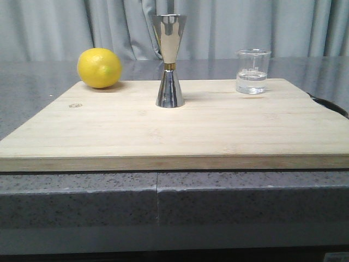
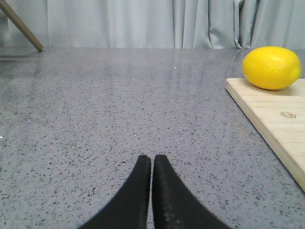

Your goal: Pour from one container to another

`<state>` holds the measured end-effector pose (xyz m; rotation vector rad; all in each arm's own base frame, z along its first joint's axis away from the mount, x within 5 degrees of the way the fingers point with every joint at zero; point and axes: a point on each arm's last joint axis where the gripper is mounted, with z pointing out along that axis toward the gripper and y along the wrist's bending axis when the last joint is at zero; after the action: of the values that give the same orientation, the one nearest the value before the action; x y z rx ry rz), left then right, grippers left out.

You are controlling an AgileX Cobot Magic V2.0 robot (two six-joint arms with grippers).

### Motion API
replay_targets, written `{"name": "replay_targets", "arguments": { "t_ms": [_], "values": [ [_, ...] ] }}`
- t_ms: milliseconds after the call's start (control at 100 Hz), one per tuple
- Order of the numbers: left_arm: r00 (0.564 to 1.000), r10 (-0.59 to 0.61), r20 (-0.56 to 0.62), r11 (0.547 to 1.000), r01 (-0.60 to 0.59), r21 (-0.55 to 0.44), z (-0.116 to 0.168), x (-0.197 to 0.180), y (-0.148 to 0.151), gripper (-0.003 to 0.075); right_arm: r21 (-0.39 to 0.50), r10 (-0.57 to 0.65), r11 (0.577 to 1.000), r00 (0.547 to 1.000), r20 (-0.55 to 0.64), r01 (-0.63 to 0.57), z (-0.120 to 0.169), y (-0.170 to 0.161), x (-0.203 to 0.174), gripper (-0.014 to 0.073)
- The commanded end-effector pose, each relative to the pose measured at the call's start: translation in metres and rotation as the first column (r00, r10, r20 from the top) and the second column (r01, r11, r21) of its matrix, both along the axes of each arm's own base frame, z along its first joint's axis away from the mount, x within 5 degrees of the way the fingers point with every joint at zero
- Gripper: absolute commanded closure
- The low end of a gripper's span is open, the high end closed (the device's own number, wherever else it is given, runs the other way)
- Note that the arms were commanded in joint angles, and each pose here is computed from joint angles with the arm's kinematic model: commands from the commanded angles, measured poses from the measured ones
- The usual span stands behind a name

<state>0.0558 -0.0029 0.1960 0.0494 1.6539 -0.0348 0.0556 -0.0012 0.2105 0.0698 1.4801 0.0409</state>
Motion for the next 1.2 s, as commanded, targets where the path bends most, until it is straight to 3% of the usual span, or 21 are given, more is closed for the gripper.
{"name": "replay_targets", "arguments": {
  "t_ms": [0, 770, 1040, 1190],
  "values": [
    [0.997, -0.005, 0.080, 1.000, 0.005, -0.005, 0.001, 0.000, 0.000, 0.0741, -0.012, -0.010, 1.000, 0.997, 0.070, 0.011, -0.001, -0.001, -0.001, 0.0664],
    [0.997, -0.004, 0.082, 1.000, 0.005, -0.005, 0.001, 0.000, 0.000, 0.0741, -0.012, -0.010, 1.000, 0.997, 0.070, 0.011, -0.001, -0.001, -0.001, 0.0664],
    [0.986, -0.002, 0.164, 0.999, 0.008, -0.032, 0.011, -0.001, 0.000, 0.0741, -0.002, -0.010, 1.000, 0.996, 0.086, 0.010, 0.004, -0.001, -0.002, 0.0664],
    [0.973, 0.001, 0.233, 0.998, 0.013, -0.062, 0.029, -0.004, 0.000, 0.0741, 0.006, -0.006, 1.000, 0.995, 0.099, 0.006, 0.028, 0.000, -0.007, 0.0664]
  ]
}}
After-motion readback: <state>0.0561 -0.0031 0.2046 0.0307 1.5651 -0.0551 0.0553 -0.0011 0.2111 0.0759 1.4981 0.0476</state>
